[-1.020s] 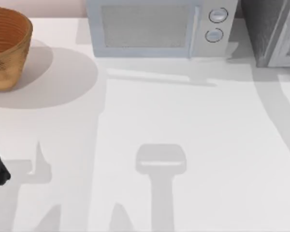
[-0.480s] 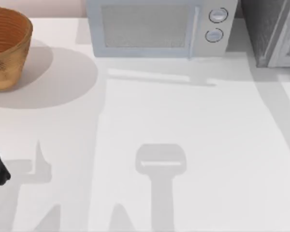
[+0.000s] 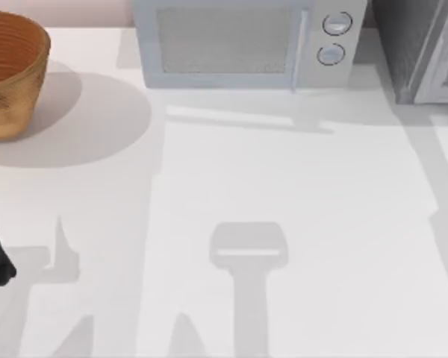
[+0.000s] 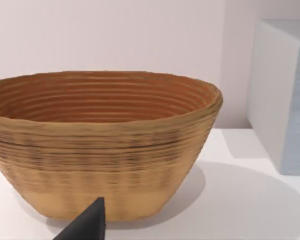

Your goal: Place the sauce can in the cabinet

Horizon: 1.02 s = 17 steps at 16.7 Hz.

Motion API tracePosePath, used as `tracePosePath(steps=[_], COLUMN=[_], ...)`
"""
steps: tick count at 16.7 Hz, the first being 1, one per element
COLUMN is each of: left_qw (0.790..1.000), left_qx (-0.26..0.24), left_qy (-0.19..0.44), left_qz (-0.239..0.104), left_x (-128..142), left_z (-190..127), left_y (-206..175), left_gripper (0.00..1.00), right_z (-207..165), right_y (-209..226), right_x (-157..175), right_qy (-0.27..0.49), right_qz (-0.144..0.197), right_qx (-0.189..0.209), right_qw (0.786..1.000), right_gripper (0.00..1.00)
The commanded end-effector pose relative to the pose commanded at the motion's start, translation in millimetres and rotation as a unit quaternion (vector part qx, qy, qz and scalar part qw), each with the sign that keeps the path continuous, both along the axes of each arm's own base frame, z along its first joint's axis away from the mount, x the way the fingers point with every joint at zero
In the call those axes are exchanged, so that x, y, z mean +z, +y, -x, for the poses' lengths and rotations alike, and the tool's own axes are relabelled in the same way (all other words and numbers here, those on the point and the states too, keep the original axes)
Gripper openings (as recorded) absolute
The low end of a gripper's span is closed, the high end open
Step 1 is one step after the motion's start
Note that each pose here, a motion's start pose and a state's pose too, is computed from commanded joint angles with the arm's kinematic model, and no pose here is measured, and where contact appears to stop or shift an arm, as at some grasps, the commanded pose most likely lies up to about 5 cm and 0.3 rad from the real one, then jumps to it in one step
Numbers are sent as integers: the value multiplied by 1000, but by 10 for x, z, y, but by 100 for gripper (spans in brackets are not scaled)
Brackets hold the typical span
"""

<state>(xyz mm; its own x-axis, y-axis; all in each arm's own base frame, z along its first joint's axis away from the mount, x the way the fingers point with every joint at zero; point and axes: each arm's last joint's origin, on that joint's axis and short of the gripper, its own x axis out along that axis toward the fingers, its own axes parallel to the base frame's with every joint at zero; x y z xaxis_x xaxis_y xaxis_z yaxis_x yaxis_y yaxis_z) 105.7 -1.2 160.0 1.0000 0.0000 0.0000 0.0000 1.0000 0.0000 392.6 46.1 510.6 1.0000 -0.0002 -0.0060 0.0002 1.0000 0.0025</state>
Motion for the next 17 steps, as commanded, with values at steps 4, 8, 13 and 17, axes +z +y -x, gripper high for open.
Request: tracePosePath(steps=[4, 8, 13, 17], left_qw=[1000, 1000, 1000, 1000], left_qx=[0, 0, 0, 0], left_qy=[0, 0, 0, 0], left_qz=[0, 0, 0, 0], left_x=[0, 0, 0, 0], left_z=[0, 0, 0, 0], left_y=[0, 0, 0, 0], left_gripper=[100, 100, 100, 100], right_z=[-35, -35, -35, -35], right_y=[-9, -9, -9, -9], right_x=[-8, -8, -8, -8], right_qy=[-2, -2, -2, -2], right_qz=[0, 0, 0, 0], right_qx=[1, 1, 1, 1], right_qw=[1000, 1000, 1000, 1000], right_gripper=[0, 23, 60, 90])
